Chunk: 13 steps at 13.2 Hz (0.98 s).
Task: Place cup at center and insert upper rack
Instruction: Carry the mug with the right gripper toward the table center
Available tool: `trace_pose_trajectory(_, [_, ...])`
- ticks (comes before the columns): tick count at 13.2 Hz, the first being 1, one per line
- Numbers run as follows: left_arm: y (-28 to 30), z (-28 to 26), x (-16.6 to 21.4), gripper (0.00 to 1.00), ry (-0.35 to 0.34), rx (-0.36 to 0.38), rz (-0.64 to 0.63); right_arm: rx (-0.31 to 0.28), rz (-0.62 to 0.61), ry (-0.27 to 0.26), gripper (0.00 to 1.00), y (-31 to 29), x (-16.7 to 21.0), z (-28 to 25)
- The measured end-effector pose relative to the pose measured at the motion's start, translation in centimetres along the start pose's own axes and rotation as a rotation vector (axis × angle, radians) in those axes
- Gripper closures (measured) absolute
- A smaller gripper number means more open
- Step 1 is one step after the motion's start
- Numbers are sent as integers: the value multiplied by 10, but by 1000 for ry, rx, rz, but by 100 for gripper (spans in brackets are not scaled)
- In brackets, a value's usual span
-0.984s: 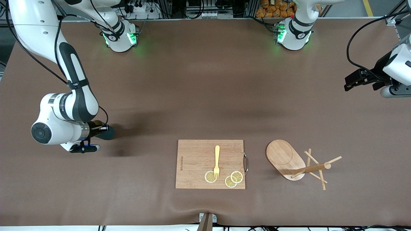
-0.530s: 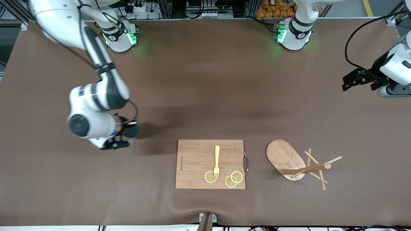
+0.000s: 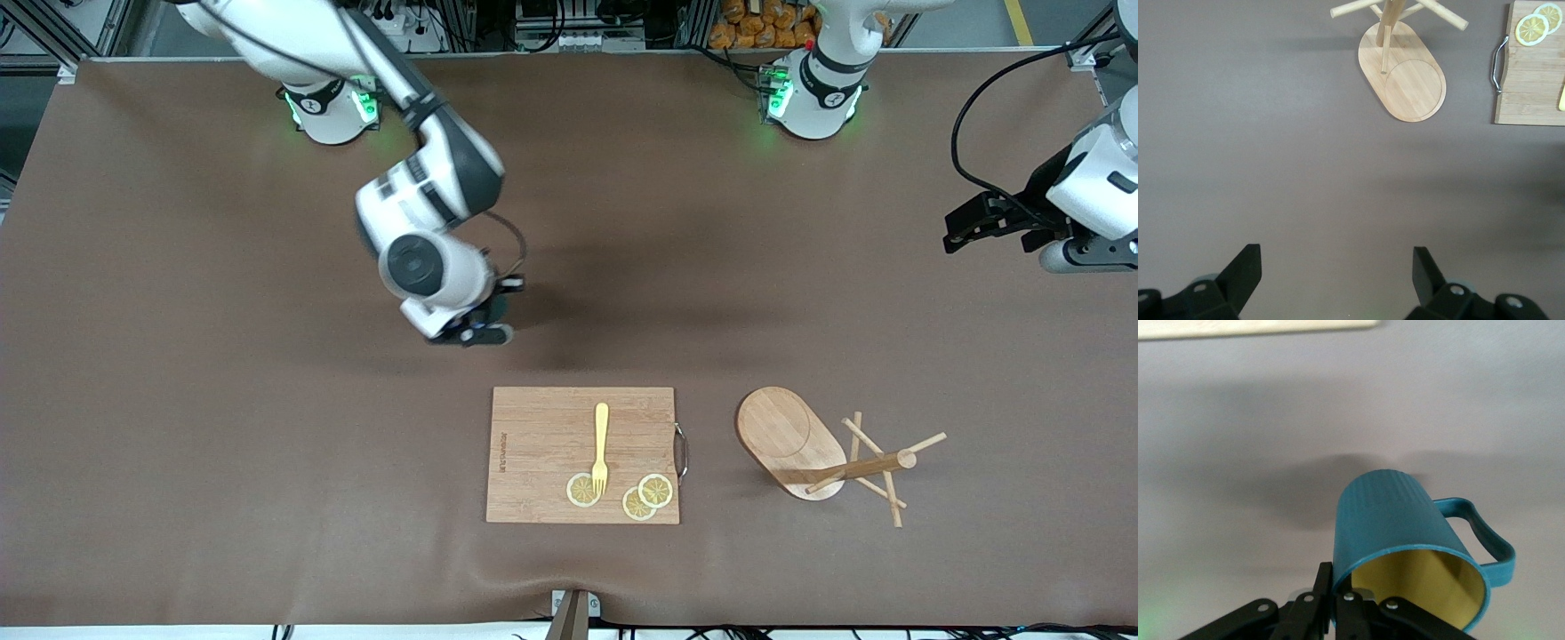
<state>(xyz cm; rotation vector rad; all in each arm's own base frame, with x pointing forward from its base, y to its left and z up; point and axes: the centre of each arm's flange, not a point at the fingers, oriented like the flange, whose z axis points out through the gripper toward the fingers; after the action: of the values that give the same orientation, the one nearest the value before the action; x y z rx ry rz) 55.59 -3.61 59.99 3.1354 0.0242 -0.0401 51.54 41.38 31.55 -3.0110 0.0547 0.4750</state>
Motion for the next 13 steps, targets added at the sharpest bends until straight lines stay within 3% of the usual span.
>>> trace_pose_trajectory(4, [9,9,4,0,-17,1,13,-50,-46,-2,94,-88,-86,36])
trace_pose_trajectory(7, [9,11,5,0,-20,1,13,-83,-46,-9,94,-122,-127,62])
trace_pose_trajectory(10, [9,16,7,0,-28,1,13,-53,-5,26,94,-140,-131,84])
trace_pose_trajectory(13, [9,19,8,0,-34,2,8,-56,10,26,94,-140,-122,105])
